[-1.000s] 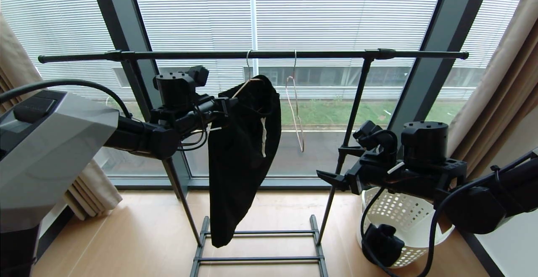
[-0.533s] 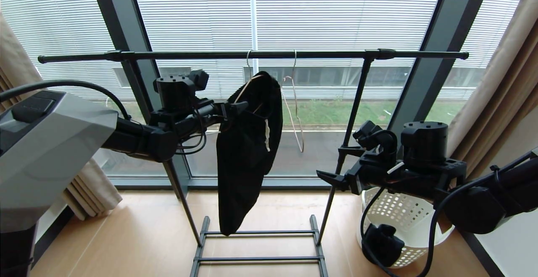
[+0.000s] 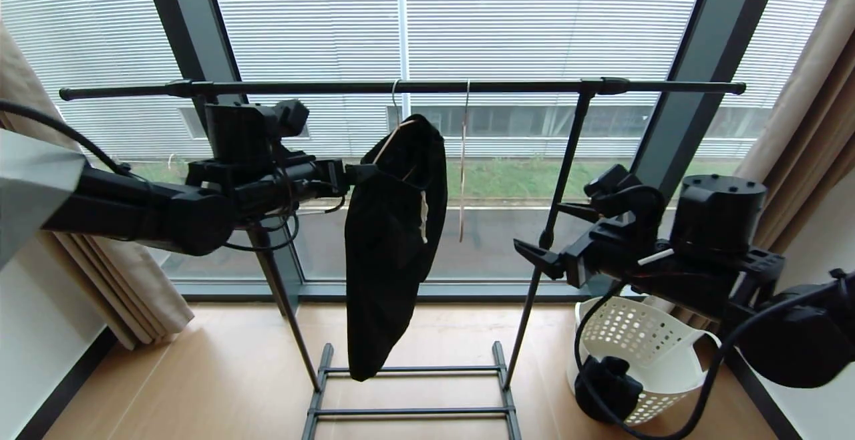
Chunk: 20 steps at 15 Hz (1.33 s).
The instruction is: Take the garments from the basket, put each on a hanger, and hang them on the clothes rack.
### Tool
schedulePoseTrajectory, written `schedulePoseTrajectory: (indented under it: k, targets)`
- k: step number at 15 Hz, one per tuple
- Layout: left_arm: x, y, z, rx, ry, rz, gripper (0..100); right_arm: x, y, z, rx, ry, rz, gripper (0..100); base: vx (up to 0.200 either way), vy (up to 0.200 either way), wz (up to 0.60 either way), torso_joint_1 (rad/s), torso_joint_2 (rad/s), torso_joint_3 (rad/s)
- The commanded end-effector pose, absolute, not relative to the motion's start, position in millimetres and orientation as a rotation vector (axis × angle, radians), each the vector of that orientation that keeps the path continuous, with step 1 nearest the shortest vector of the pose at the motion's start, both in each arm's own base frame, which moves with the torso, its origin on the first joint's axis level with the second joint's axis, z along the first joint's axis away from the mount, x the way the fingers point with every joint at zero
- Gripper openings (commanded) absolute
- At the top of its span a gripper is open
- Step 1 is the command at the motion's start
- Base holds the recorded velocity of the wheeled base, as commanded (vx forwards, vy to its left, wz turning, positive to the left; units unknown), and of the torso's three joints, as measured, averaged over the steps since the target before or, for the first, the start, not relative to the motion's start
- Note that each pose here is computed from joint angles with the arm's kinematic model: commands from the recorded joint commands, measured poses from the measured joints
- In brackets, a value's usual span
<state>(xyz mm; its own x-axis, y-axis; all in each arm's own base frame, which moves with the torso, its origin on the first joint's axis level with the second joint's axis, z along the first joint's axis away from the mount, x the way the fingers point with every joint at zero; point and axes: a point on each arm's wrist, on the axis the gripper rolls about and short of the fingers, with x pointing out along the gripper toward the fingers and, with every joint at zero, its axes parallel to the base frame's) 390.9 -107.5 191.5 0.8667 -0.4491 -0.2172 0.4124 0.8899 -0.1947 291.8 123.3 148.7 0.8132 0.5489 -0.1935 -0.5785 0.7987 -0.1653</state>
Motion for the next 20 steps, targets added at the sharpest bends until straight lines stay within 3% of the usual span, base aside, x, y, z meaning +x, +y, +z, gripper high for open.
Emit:
schedulePoseTrajectory:
  k: [1, 6, 8, 10, 12, 17, 20]
  targets:
    - [307.5, -72.2, 218.9, -0.063, 0.262, -0.41, 100, 230.9, 116.8, 194.6, -0.215, -0.029, 0.57, 100, 0.0, 0.0, 0.0, 0.0, 0.0, 0.0]
    - [217.2, -50.7, 172.4, 0.019, 0.407, -0.412, 100, 164.4, 86.6, 156.5, -0.267, 0.121, 0.412, 100, 0.0, 0.0, 0.0, 0.0, 0.0, 0.0]
    - [195.9, -43.5, 161.8, 0.021, 0.418, -0.409, 100, 131.7, 72.0, 139.8, -0.31, 0.172, 0.366, 100, 0.0, 0.0, 0.0, 0.0, 0.0, 0.0]
    - [188.3, -42.8, 148.7, 0.021, 0.435, -0.42, 100, 104.2, 55.6, 108.5, -0.361, 0.319, 0.373, 100, 0.0, 0.0, 0.0, 0.0, 0.0, 0.0]
    - [178.1, -41.4, 136.3, 0.031, 0.414, -0.425, 100, 85.3, 42.1, 99.8, -0.358, 0.415, 0.342, 100, 0.0, 0.0, 0.0, 0.0, 0.0, 0.0]
    - [142.4, -33.8, 99.3, 0.04, 0.426, -0.424, 100, 35.3, 14.5, 82.4, -0.43, 0.51, 0.363, 100, 0.0, 0.0, 0.0, 0.0, 0.0, 0.0]
    - [137.2, -32.9, 96.6, 0.041, 0.414, -0.424, 100, 26.8, 9.5, 81.6, -0.416, 0.467, 0.351, 100, 0.0, 0.0, 0.0, 0.0, 0.0, 0.0]
